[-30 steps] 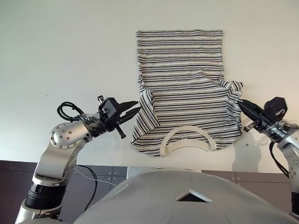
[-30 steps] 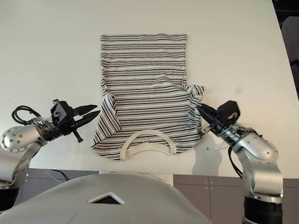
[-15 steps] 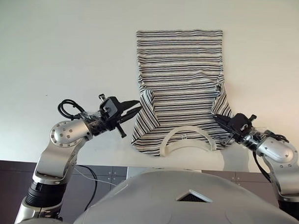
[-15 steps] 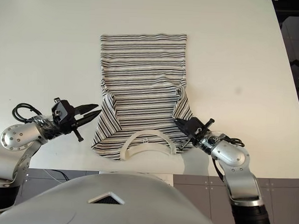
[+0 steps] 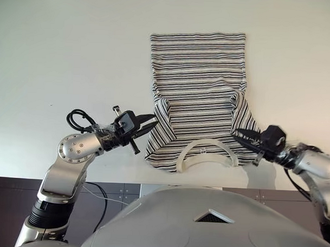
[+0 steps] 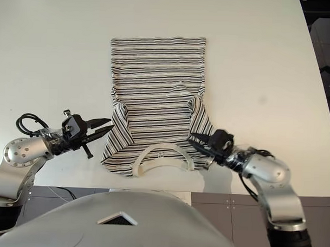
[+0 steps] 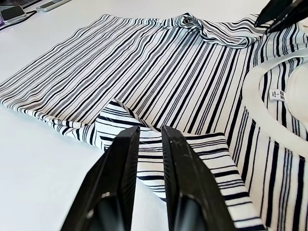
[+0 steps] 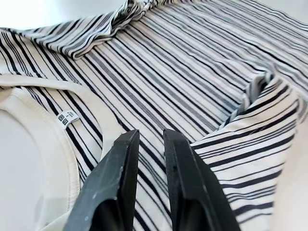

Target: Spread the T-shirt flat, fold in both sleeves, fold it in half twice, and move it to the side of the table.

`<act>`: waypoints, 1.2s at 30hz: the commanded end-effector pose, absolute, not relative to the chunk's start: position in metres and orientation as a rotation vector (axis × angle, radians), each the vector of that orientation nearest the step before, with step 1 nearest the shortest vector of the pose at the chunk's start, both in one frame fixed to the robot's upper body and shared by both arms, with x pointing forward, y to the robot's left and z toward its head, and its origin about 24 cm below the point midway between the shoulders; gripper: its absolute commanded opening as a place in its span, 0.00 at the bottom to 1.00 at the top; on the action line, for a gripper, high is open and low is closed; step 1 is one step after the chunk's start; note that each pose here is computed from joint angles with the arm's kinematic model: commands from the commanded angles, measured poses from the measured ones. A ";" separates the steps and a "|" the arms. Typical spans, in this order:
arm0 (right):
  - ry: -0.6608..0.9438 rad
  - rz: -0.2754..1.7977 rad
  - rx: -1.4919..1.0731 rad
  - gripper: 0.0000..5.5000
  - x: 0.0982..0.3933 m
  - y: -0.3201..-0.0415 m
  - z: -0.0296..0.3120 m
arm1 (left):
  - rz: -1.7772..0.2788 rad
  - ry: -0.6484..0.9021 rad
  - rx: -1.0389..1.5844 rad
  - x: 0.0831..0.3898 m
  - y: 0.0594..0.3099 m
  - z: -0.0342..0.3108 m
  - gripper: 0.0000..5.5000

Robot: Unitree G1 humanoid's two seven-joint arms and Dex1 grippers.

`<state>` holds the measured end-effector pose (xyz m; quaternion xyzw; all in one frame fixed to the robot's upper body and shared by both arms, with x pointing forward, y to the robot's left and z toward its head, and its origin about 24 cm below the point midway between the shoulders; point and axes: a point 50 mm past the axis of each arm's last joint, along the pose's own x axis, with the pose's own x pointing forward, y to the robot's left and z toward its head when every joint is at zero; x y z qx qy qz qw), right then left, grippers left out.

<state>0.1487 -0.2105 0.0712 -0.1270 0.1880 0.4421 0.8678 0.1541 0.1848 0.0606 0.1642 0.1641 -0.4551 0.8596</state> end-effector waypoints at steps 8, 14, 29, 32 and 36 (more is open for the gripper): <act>0.647 0.960 -0.338 0.16 0.127 -0.239 0.020 | -1.121 0.398 0.609 0.128 0.184 0.040 0.15; 0.553 0.952 -0.263 0.16 0.137 -0.236 0.040 | -1.156 0.371 0.736 0.119 0.198 0.040 0.15; 0.436 0.876 -0.191 0.17 0.167 -0.259 0.108 | -1.394 0.216 1.038 0.083 0.235 0.030 0.33; 0.444 0.877 -0.203 0.17 0.169 -0.260 0.105 | -1.383 0.172 1.041 0.085 0.227 0.025 0.33; 0.444 0.877 -0.212 0.17 0.172 -0.259 0.104 | -1.389 0.160 1.017 0.086 0.218 0.017 0.33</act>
